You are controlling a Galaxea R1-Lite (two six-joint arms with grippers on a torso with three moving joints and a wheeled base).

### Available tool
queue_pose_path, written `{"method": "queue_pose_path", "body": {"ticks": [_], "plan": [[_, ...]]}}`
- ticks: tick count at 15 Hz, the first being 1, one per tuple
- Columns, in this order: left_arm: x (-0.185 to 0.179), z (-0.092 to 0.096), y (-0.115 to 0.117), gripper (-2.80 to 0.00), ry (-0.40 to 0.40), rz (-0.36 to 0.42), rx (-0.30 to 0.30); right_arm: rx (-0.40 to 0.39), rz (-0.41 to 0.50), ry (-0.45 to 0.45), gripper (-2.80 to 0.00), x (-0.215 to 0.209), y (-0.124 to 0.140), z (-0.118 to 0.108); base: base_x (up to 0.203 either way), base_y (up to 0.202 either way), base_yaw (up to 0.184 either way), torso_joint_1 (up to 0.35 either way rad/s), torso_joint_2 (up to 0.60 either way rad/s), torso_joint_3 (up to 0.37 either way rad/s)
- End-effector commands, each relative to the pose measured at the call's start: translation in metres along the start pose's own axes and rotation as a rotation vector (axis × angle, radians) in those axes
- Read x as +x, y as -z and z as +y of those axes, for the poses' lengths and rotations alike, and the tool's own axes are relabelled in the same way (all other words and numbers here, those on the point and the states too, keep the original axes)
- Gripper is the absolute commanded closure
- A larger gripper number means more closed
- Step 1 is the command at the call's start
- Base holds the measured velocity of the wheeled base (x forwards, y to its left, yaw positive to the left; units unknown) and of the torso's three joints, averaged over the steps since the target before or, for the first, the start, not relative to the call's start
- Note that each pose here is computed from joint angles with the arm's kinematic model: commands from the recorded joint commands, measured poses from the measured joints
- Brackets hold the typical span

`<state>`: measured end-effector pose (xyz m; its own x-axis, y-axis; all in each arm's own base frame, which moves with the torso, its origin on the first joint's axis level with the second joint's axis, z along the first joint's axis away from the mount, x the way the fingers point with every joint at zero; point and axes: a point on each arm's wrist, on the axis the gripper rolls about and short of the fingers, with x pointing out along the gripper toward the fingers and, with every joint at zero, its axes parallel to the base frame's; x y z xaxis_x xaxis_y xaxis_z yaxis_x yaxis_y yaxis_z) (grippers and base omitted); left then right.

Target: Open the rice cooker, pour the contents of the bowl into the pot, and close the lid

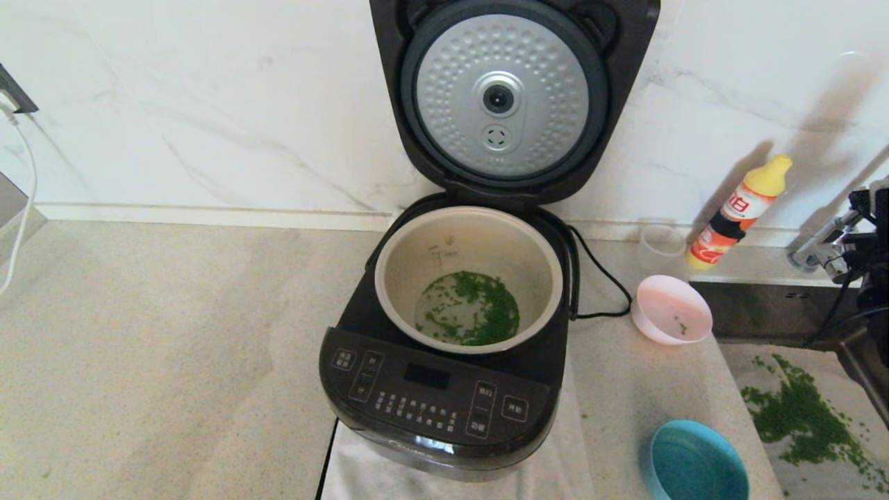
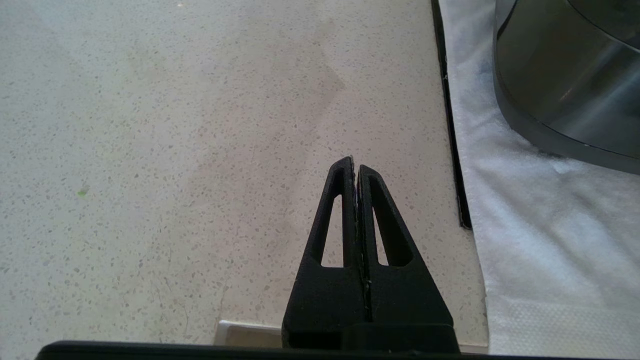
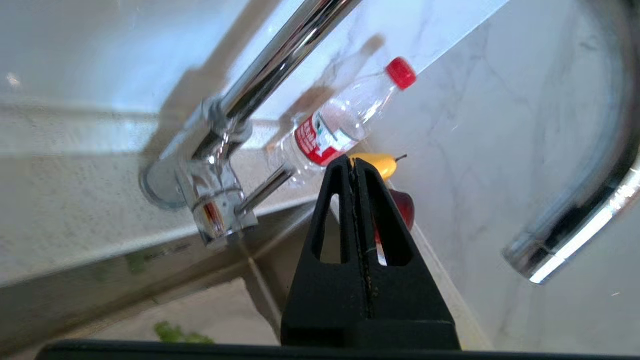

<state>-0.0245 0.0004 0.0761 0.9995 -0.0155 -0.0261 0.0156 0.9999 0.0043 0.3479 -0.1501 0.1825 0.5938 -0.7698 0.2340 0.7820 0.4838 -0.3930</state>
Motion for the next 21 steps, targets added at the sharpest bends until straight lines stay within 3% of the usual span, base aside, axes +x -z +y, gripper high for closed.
{"method": "queue_pose_path", "body": {"ticks": [1,6,10,21], "plan": [[0.0,0.0,0.0,0.0,0.0,0.002,0.0,-0.029,0.013,-0.003,0.0,0.003,0.008,0.006,0.0,0.0,0.0,0.0,0.0,0.0],[0.0,0.0,0.0,0.0,0.0,0.0,0.0,-0.112,0.035,-0.008,0.0,0.003,0.006,0.003,0.0,0.0,0.0,0.0,0.0,0.0],[0.0,0.0,0.0,0.0,0.0,0.002,0.0,-0.18,0.104,-0.035,0.0,-0.003,0.012,-0.001,0.0,0.0,0.0,0.0,0.0,0.0],[0.0,0.0,0.0,0.0,0.0,0.002,0.0,-0.195,0.158,-0.026,0.0,-0.007,0.022,0.002,0.0,0.0,0.0,0.0,0.0,0.0]]}}
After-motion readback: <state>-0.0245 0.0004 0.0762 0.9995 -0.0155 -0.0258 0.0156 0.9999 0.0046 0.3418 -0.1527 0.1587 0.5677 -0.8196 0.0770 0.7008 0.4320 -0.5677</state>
